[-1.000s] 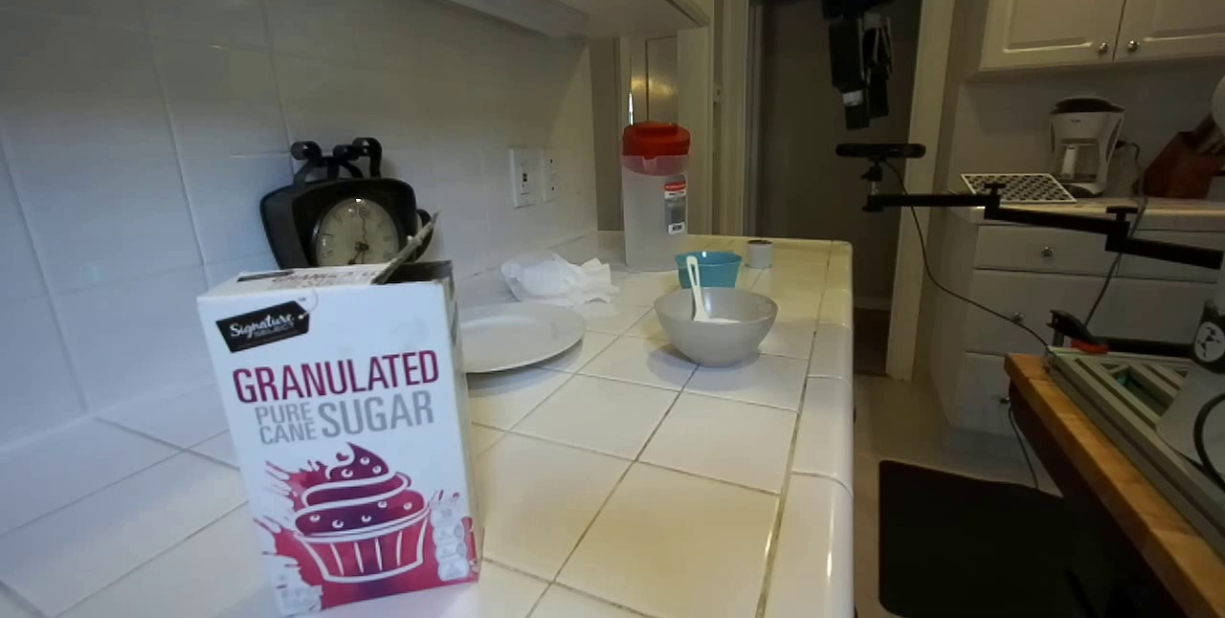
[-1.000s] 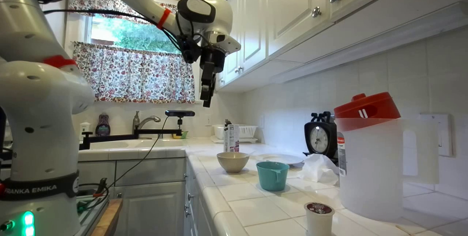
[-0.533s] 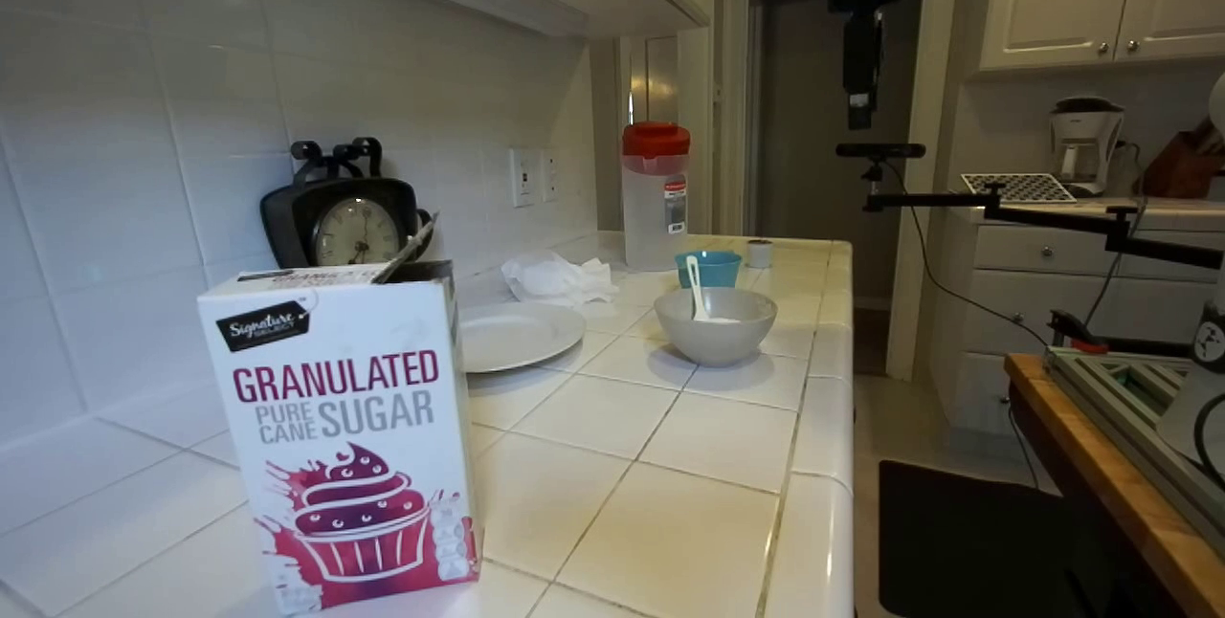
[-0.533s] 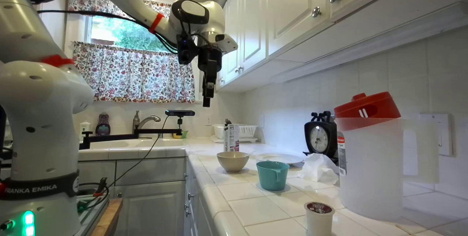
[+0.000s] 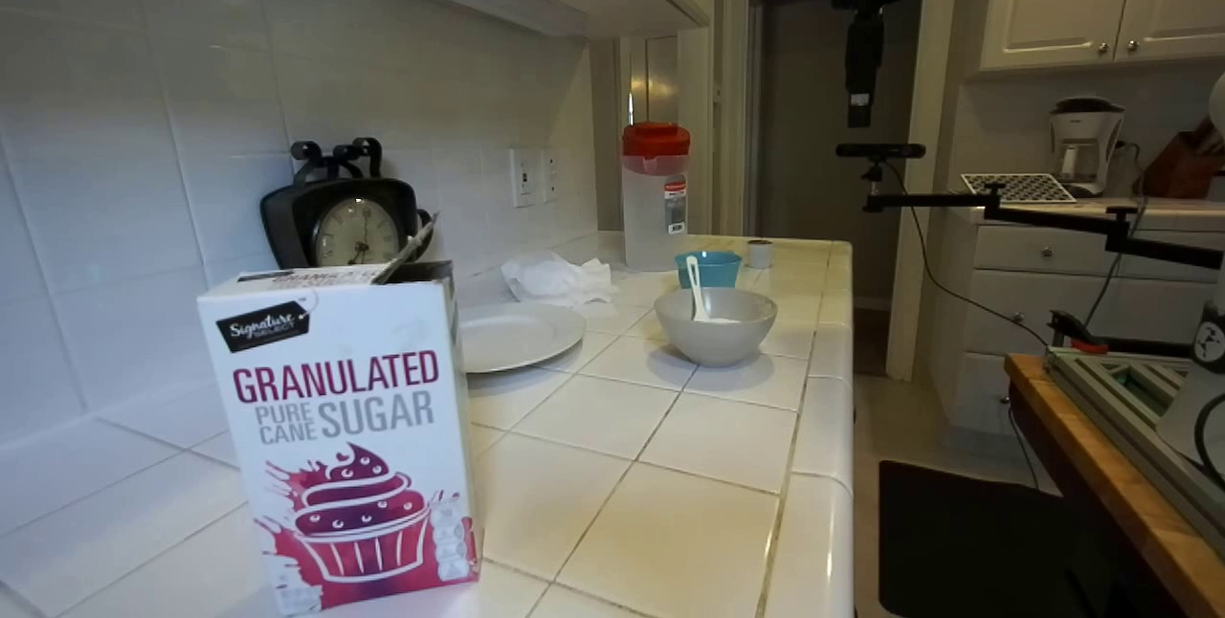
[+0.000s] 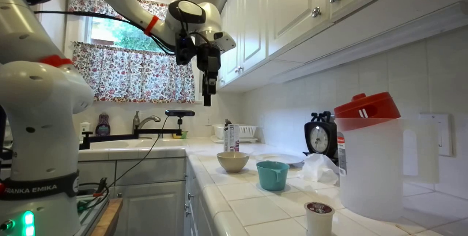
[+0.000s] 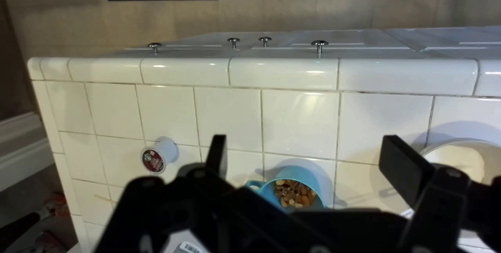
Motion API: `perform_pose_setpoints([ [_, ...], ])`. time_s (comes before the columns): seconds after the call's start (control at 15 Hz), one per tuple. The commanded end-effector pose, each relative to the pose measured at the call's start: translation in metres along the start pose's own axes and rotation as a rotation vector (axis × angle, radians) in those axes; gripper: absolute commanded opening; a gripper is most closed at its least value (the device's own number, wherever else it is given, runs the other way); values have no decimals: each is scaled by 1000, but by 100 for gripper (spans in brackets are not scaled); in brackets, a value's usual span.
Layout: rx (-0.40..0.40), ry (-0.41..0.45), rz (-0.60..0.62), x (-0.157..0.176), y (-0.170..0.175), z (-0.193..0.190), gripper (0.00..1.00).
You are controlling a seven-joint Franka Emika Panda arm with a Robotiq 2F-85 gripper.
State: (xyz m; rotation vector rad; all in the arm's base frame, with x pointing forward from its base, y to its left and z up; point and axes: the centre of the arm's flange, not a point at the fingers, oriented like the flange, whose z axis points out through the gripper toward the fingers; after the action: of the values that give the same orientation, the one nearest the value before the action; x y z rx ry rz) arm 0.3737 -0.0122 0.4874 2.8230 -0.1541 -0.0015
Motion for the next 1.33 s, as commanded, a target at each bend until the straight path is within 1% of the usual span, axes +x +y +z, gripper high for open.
perform_pose_setpoints([
  [0.0,0,0,0,0,0,0,100],
  [0.2,-29,101,-132,-9,26,16,100],
  [0.33,-53,164,-190,-16,51,29,100],
  [0.53,-86,236,-279,-29,84,49,100],
  [0.73,-82,338,-344,-40,112,68,100],
  [0.87,-39,414,-377,-43,126,76,100],
  [0.93,-64,333,-312,-33,117,66,100],
  [1.07,-53,379,-333,-37,124,72,100],
  [1.2,-55,391,-341,-37,122,71,100],
  [1.27,-167,337,-290,-37,119,70,100],
])
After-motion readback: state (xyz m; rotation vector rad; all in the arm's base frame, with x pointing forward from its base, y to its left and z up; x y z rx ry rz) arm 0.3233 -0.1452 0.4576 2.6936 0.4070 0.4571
